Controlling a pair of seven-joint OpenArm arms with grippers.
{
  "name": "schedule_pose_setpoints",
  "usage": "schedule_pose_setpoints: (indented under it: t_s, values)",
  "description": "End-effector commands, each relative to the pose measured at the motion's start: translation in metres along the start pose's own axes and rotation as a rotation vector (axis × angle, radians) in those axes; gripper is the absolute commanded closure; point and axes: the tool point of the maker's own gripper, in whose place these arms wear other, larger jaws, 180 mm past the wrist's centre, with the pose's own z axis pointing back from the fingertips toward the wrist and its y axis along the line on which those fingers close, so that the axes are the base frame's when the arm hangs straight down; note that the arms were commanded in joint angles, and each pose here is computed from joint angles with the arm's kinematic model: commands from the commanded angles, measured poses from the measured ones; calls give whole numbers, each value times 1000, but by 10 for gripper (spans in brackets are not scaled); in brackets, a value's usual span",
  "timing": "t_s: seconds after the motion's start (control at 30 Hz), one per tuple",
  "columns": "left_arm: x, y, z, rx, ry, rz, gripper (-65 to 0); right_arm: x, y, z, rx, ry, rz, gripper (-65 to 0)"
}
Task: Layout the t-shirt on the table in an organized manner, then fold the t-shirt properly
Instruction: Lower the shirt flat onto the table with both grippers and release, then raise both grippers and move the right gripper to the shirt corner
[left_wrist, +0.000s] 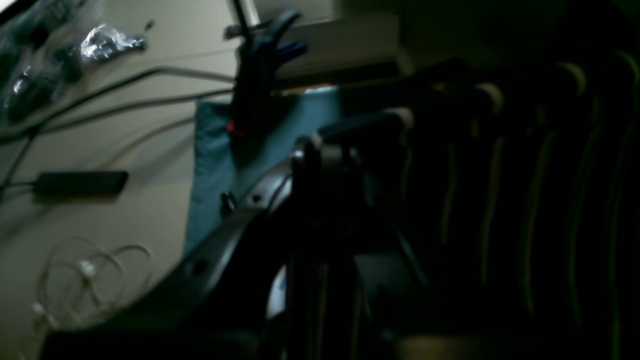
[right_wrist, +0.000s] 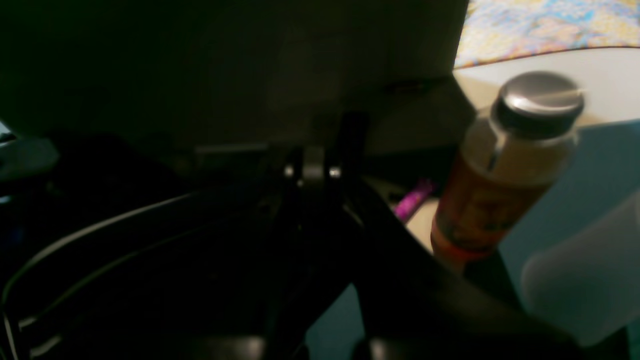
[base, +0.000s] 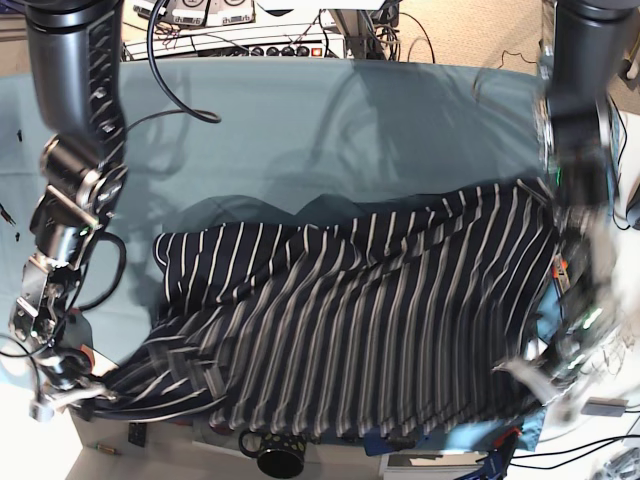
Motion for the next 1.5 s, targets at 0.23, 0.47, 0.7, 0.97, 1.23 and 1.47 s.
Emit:
schedule_pose_setpoints:
  t_s: [0.23,0.47,0.7,0.97,1.23,1.47]
  values:
    - [80,6,-21,13,-118,-86,-346,53,-3,1,1,-127,7,-279]
    - [65,8,-21,6,22,-39,-345,44,15,5,125,-47,-14,-279]
    - [81,-6,7,-124,64,88,-269,78,37,40,232,-77,51,-273]
    - [115,11,90,-140,-28,149,-219,77,67,101,276,-61,225,-273]
    - [45,44,153,-29,123,24,-204,31,49,146,203,42,234,-273]
    - [2,73,217,91,164,42,-204,-27,-14,193,81,176,95,-273]
